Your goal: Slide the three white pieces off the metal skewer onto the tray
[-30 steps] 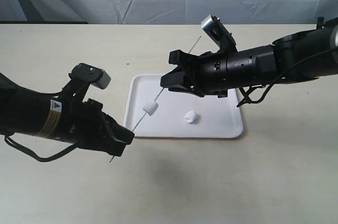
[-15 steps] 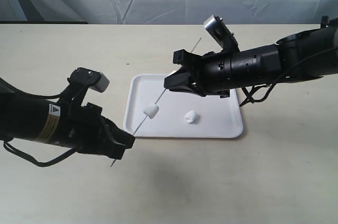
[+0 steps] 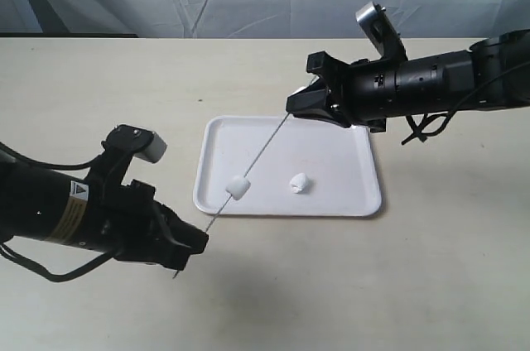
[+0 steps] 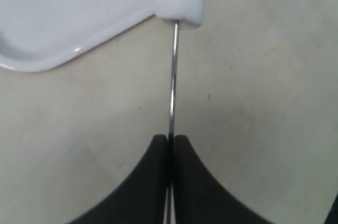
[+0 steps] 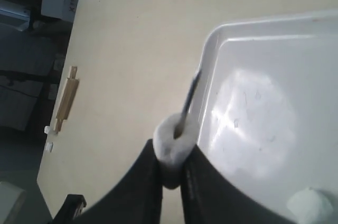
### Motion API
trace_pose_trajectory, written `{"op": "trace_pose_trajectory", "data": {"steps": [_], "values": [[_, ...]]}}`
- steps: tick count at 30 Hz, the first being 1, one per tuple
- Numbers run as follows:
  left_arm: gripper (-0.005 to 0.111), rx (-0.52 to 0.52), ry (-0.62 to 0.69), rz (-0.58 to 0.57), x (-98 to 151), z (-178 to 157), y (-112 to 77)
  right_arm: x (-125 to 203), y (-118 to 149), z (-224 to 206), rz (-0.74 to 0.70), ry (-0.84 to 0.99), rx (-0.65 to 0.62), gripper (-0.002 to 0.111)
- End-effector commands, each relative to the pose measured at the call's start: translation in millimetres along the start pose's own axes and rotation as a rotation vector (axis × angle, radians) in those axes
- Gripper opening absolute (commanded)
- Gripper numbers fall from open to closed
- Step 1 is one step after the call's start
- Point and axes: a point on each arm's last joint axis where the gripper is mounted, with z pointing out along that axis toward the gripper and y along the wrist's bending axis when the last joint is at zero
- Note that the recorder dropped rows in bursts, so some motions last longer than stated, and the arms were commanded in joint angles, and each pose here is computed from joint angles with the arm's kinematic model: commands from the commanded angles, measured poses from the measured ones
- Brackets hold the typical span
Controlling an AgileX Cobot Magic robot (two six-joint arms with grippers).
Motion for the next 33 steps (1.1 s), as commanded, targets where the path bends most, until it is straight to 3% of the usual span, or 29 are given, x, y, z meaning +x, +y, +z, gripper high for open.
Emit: {"op": "trace_pose_trajectory", "data": {"steps": [1, 15, 18, 21, 25, 28, 33], "values": [[0.000, -0.011, 0.070, 0.036, 16.1, 1.6, 2.1, -29.5, -2.9, -10.2, 0.016, -0.150, 0.068, 0.008], [0.000, -0.012, 0.084, 0.027, 21.5, 1.9, 2.5, -62.4, 10.6, -15.0, -0.049, -0.260, 0.107, 0.008], [0.000, -0.068, 0.076, 0.029, 20.7, 1.8, 7.5, -61.3, 10.2, -14.8, -0.037, -0.248, 0.110, 0.008], [0.000, -0.150, 0.053, 0.012, 16.1, 0.9, 14.7, -51.0, 3.7, -12.7, -0.116, -0.134, 0.178, 0.008], [0.000, -0.210, -0.001, -0.020, 0.4, -1.2, 19.2, -30.8, -10.9, -11.7, -0.116, -0.031, 0.243, 0.008], [0.000, -0.173, -0.029, -0.019, -11.4, -2.0, 15.0, -10.2, -22.0, -6.7, -0.098, 0.029, 0.268, 0.010], [0.000, -0.140, -0.055, -0.027, -22.6, -3.2, 11.0, 17.6, -38.0, 11.1, -0.064, 0.136, 0.279, 0.022]]}}
